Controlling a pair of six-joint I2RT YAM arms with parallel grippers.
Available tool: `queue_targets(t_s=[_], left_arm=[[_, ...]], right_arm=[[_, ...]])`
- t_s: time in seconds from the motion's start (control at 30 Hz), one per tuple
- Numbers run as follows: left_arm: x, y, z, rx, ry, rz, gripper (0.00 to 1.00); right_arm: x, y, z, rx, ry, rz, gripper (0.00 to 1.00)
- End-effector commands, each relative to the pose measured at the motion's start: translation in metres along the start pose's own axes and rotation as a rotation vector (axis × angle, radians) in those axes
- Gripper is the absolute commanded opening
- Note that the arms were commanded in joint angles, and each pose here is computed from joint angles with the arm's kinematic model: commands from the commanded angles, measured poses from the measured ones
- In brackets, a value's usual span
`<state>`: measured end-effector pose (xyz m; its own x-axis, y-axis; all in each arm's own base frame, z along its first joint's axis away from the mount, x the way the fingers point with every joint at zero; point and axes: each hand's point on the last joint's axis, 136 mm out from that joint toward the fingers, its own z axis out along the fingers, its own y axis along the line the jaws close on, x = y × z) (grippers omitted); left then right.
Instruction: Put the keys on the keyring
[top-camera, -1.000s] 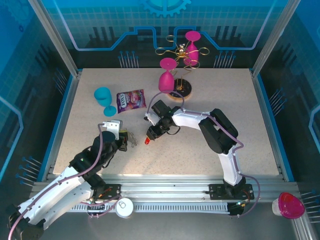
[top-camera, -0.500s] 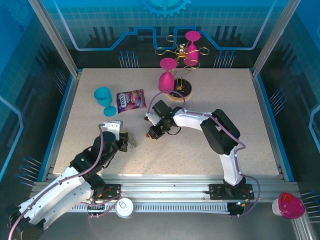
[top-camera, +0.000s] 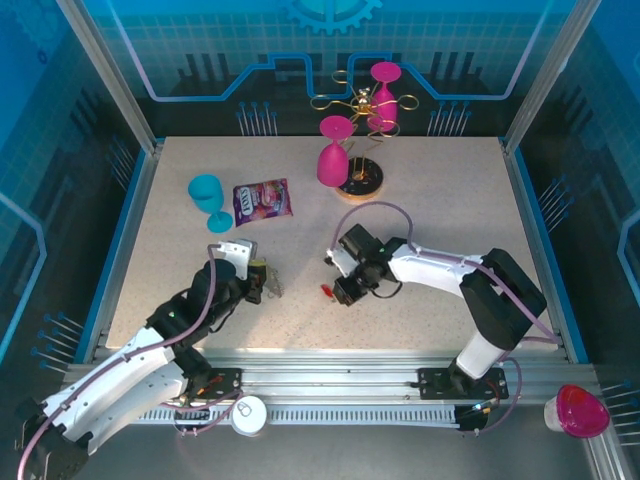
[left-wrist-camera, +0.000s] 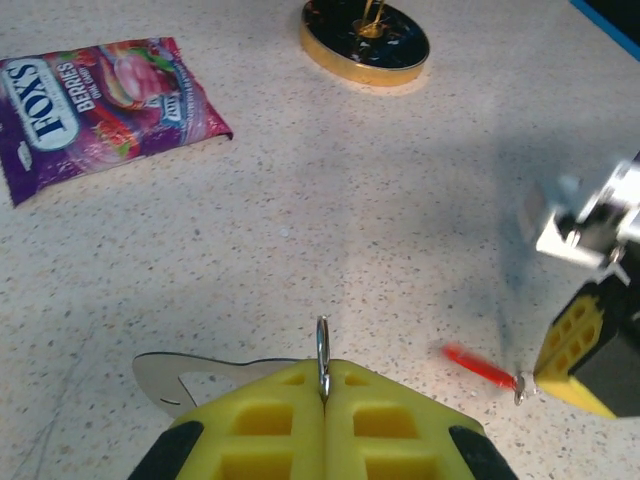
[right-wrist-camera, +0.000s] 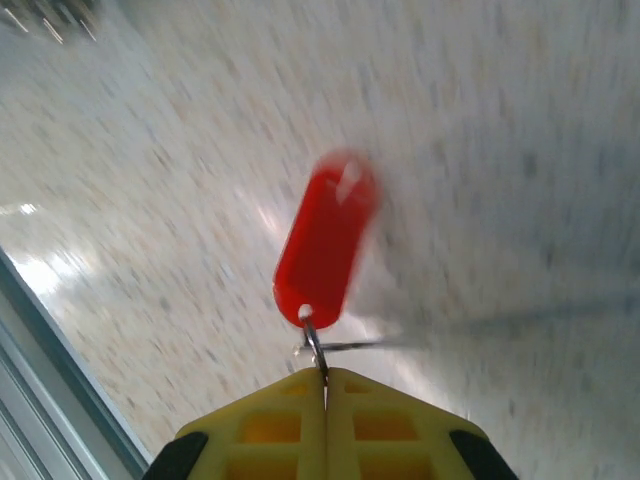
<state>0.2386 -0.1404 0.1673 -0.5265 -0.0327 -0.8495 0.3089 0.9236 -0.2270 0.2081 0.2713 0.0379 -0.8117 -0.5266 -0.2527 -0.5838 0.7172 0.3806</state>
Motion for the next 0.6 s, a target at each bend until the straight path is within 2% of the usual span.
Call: queue_targets(t_s=[0.0,0.07,0.27,0.37,0.57], left_arm=[[-0.009,-0.015,0.003,0.078,-0.039,0.023,0.0],[-0.009,-0.017,0.006,0.085,-0.038,0.03,0.0],[-0.008,-0.019,0.009,0.093,-0.032,0.041,0.0],[-0.006,-0.018,0.009,0.094,-0.032,0.041,0.0],[-0.005,-0.019,0.009,0.1,-0.039,0.036,0.0]], right_arm=[[0.019,0.0,-0.002,0.02,0.033,0.07,0.0],[0.032,-0.005,0.003,0.026,0.063,0.089,0.0],[0.029,-0.007,0.004,0.034,0.062,0.091,0.0],[0.027,-0.006,0.004,0.023,0.065,0.09,0.12],[0.024,-0.005,-0.001,-0.002,0.05,0.09,0.24]])
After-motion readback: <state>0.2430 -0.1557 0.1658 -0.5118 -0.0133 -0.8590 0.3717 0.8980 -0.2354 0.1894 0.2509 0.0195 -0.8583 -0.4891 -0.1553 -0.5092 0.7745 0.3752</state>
